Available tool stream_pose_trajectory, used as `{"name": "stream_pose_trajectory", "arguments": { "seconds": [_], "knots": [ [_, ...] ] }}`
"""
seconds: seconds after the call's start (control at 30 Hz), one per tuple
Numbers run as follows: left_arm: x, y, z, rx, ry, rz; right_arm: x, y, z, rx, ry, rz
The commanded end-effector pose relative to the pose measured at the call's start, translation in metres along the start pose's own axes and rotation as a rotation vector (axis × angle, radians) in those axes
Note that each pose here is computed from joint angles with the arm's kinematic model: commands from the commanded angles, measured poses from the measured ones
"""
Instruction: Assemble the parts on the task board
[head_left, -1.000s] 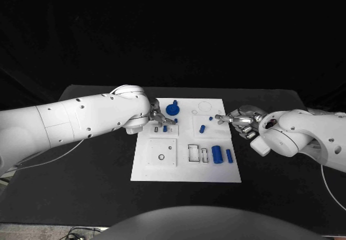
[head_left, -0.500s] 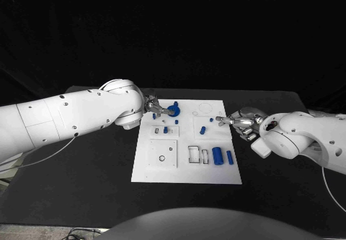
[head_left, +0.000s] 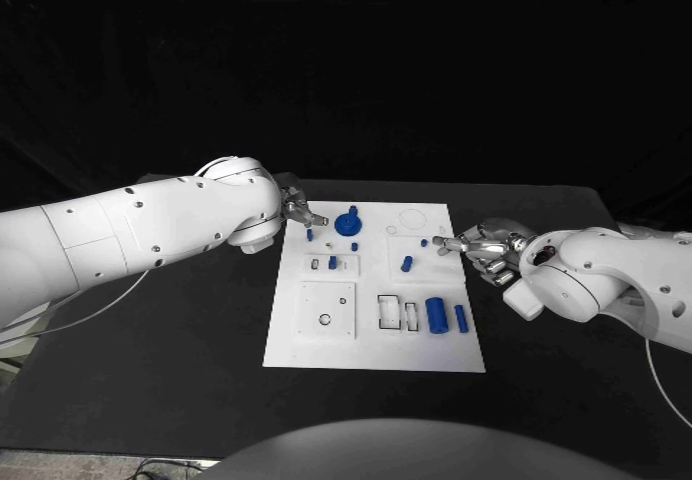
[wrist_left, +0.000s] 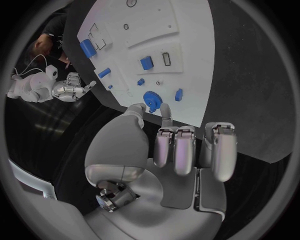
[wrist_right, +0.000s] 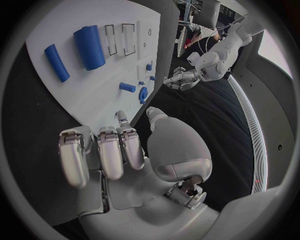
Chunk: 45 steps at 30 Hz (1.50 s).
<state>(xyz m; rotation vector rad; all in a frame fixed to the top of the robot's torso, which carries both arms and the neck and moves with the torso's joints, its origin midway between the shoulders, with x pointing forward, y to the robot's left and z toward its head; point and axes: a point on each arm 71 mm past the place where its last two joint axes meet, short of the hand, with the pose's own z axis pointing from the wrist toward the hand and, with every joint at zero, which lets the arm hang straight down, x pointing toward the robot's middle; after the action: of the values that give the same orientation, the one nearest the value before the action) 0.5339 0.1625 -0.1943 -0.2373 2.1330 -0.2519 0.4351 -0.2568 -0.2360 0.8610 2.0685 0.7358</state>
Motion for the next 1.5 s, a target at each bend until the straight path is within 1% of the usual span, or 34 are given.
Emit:
{"name": "stream_pose_trajectory", "arguments": {
  "seconds": [0.03,0.23,0.4,0.5,0.77,0.9,1.07,1.23,1.5],
  "knots": [
    [-0.0008,0.0007,0.0035,-0.006,0.002,0.012,0.001,0.000,0.000,-0.003,0.007,-0.011],
    [-0.0017,0.0060,0.0113,-0.045,0.014,0.027,0.001,0.000,0.000,-0.002,0.006,-0.011],
    [-0.0019,0.0075,0.0179,-0.071,0.022,0.038,0.001,0.000,0.000,-0.001,0.006,-0.011],
    [-0.0008,0.0066,0.0218,-0.081,0.029,0.045,0.001,0.000,0.000,-0.001,0.006,-0.011],
    [0.0055,0.0010,0.0304,-0.100,0.063,0.075,0.001,0.000,0.000,-0.001,0.008,-0.011],
    [0.0082,0.0004,0.0339,-0.113,0.075,0.087,0.002,0.000,0.000,-0.001,0.010,-0.012],
    [0.0090,0.0012,0.0365,-0.127,0.079,0.091,0.001,0.000,0.000,0.002,0.011,-0.012],
    [0.0085,0.0040,0.0376,-0.142,0.077,0.094,0.001,-0.001,0.000,0.003,0.012,-0.013],
    [0.0077,0.0058,0.0373,-0.139,0.067,0.091,0.001,-0.001,0.000,0.005,0.010,-0.012]
  ]
}}
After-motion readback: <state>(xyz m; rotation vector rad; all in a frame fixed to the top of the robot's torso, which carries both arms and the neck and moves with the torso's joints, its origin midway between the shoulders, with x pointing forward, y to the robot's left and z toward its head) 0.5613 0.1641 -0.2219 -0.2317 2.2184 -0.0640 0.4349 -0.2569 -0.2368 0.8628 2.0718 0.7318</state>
